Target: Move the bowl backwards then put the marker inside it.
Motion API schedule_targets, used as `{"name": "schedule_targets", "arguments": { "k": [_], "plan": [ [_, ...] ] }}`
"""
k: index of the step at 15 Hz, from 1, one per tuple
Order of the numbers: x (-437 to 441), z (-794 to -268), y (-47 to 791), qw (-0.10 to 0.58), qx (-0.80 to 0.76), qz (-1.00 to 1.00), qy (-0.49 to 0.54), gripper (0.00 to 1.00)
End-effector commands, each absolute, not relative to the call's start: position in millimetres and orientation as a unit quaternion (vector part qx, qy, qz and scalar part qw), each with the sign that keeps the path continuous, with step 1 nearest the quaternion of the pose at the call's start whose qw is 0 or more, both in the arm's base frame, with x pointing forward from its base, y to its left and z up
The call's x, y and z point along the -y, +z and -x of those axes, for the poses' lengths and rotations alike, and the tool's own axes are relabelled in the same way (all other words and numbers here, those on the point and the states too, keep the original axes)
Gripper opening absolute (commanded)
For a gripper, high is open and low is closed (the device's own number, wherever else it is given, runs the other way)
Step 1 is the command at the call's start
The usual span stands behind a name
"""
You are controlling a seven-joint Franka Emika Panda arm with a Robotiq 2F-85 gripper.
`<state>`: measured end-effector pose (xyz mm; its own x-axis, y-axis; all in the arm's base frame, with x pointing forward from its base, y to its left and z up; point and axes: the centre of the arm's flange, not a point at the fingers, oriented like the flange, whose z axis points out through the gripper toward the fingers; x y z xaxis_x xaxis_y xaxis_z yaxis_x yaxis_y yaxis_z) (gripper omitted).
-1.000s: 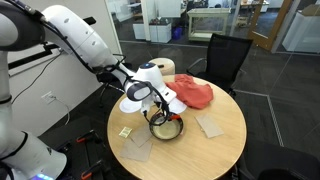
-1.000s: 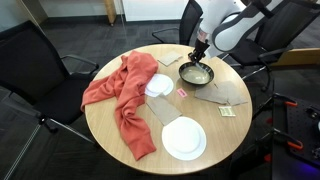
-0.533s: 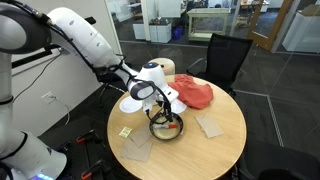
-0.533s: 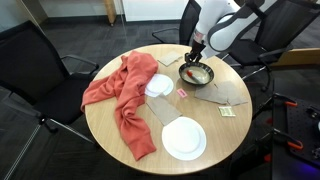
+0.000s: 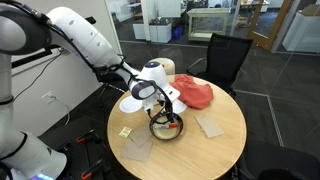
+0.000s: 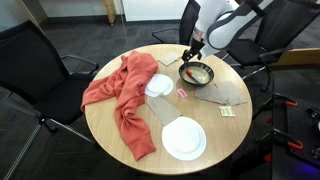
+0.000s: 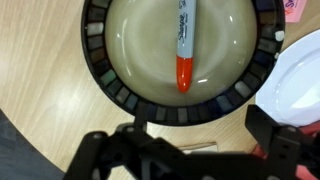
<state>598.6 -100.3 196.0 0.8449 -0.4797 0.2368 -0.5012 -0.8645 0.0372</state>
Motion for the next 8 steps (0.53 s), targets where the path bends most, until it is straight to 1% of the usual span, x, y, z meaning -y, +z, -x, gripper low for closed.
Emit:
{"name": "schedule_targets", "arguments": {
  "k": [1,8],
  "plan": [
    [109.2,-592.3,202.8,0.042,0.260,-0.959,0.104,1.00],
    [113.9,-594.4,193.9,0.048,0.266,-0.957,0.107,1.00]
  ]
}}
